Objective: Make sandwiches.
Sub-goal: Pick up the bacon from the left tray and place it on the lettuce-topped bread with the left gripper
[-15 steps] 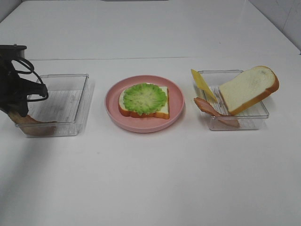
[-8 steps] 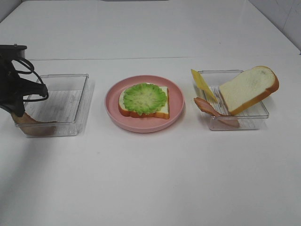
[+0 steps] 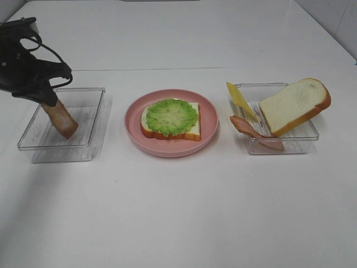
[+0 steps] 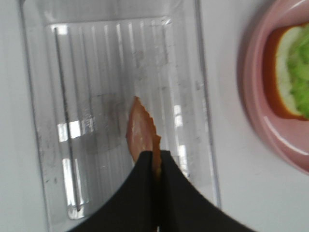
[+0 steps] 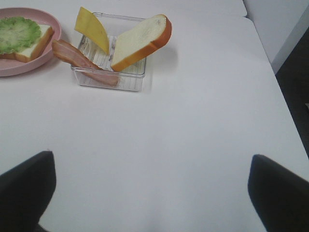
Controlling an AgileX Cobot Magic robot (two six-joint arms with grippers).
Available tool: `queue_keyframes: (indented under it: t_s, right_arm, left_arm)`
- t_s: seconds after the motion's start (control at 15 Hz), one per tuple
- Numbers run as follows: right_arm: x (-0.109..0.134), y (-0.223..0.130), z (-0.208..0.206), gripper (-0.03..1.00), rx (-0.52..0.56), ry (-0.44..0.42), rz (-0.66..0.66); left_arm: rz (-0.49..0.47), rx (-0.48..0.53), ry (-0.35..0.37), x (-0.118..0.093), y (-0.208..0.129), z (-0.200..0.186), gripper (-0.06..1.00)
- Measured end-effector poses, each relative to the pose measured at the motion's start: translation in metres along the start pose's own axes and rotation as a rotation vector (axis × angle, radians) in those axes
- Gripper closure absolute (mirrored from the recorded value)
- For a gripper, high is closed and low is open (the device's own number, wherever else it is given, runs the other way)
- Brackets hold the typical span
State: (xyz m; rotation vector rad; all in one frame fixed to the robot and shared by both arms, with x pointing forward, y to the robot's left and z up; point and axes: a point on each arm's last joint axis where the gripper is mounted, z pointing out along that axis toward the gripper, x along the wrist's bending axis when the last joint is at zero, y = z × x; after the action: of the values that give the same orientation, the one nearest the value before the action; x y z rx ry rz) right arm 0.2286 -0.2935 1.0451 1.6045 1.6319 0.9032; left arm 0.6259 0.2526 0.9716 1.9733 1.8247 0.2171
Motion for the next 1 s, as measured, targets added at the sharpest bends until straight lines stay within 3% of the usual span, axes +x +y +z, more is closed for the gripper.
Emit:
queue_keyframes:
  t_s: [0.2, 0.6, 1.0]
  right_arm:
    - [0.0, 0.0, 0.0, -0.02, 0.0, 0.0, 0.0]
    - [0.0, 0.0, 0.0, -0.02, 0.0, 0.0, 0.0]
    - [0.0, 0.0, 0.0, -0.02, 0.0, 0.0, 0.0]
  left_arm:
    - [-0.017, -0.08, -0.1, -0.012, 0.018, -0.014, 0.94]
    - [-0.121, -0.265, -0.456, -0.05, 0.048, -0.035, 0.94]
    - [-0.142, -0.218, -0.686, -0.102, 0.054, 0.003, 0.94]
